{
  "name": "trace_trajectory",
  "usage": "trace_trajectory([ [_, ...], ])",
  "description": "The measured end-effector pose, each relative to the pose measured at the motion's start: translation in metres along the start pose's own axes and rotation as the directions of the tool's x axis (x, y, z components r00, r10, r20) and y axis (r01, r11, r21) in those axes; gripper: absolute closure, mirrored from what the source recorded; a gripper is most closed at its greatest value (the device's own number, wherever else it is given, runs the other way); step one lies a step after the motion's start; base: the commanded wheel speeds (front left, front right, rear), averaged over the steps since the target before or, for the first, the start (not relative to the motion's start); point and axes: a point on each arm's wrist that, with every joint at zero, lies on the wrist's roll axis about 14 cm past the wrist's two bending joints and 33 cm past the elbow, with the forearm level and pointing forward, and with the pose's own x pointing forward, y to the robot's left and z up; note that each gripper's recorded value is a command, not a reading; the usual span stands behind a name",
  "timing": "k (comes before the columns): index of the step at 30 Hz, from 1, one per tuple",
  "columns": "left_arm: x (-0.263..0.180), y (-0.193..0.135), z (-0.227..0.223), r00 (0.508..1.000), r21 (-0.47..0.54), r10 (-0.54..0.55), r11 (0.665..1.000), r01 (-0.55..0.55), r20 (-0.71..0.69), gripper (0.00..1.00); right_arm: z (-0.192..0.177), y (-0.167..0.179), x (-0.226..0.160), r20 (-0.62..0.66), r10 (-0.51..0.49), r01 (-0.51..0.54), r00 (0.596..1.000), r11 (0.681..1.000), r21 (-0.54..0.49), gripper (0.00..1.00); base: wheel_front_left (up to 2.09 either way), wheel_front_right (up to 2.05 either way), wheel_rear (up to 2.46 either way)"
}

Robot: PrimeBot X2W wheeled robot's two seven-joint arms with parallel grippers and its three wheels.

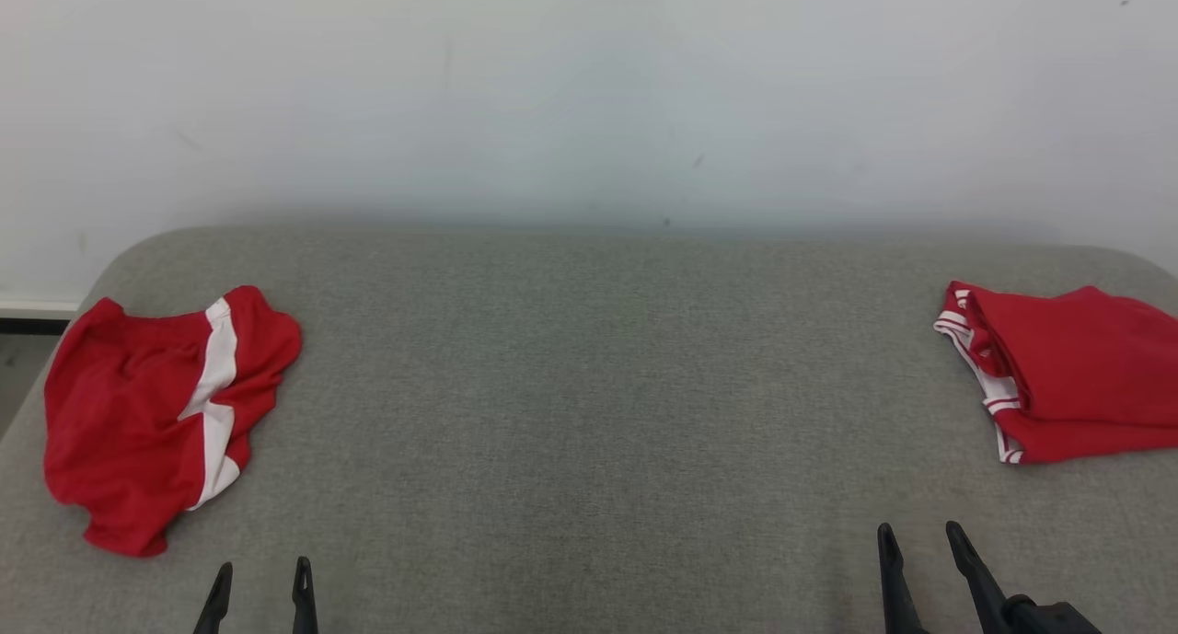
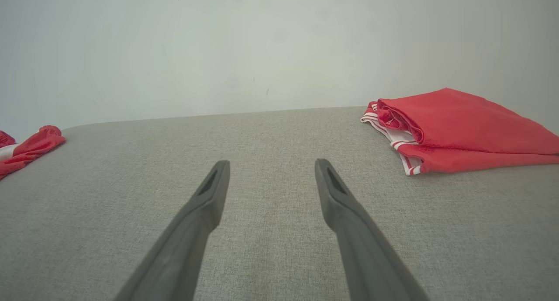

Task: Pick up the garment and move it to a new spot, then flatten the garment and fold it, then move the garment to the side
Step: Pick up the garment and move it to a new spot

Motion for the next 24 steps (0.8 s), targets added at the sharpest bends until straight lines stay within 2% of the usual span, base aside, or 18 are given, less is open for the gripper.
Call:
trace_trajectory([
  [12,-0.024,0.043,0.000,0.992,0.020,0.128,0.992,-0.128,0.000,0.00,-0.007,0.038,0.018,-0.025,0.123,-0.122,0.992,0.992,0.008,0.00,0.00,0.00,0.00],
  [24,-0.076,0.099,-0.002,0.948,0.023,0.319,0.947,-0.319,-0.003,0.00,-0.011,0.096,0.039,-0.041,0.295,-0.294,0.955,0.956,0.018,0.00,0.00,0.00,0.00],
])
